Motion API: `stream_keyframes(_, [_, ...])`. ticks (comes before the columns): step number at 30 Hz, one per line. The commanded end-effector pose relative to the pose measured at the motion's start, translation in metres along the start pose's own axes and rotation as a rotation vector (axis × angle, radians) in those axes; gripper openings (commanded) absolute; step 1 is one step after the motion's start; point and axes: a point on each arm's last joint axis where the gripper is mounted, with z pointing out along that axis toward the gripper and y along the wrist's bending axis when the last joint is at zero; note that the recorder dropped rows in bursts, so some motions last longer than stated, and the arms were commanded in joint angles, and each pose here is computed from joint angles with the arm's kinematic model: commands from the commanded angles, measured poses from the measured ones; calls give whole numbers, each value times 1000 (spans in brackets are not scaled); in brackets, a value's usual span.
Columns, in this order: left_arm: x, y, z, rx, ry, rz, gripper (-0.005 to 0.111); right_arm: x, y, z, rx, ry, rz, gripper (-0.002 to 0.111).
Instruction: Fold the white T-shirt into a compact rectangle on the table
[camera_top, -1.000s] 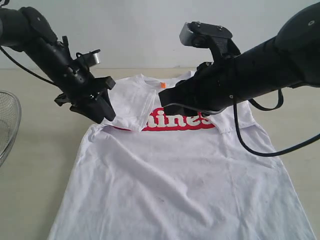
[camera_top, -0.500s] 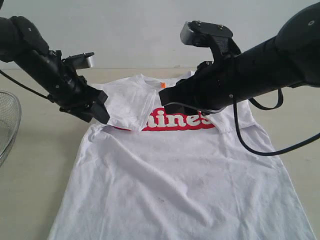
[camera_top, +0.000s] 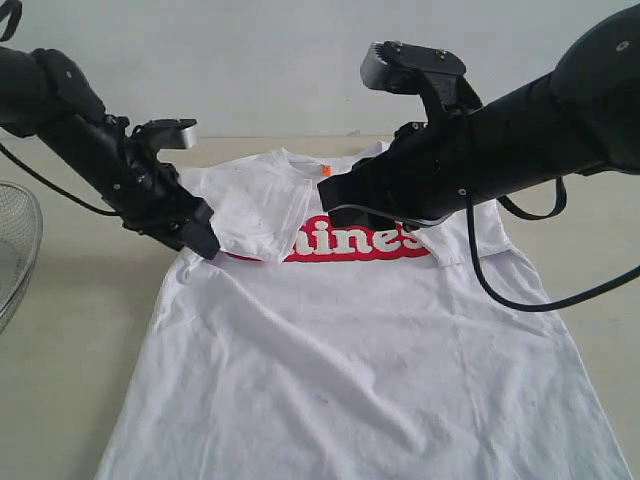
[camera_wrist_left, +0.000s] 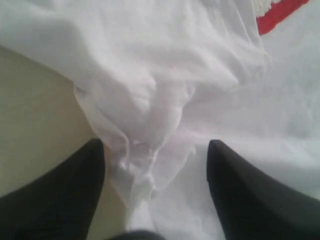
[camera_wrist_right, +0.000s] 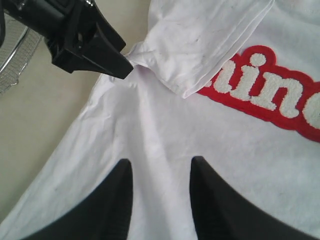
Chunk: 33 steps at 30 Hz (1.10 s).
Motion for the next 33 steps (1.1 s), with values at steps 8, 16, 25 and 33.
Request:
stream_keyframes(8, [1, 2, 6, -9, -2, 4, 52, -1, 1, -1, 3, -10, -6, 34])
stream_keyframes(16, [1, 2, 6, -8, 3, -1, 6, -1, 1, -1, 3, -10, -6, 34])
stream_keyframes(25, [10, 16, 5, -172, 93, -96, 5, -1, 1, -1, 3, -10, -6, 34])
stream_keyframes(33, [10, 18, 4, -189, 92, -110, 5, -1, 1, -1, 3, -10, -6, 34])
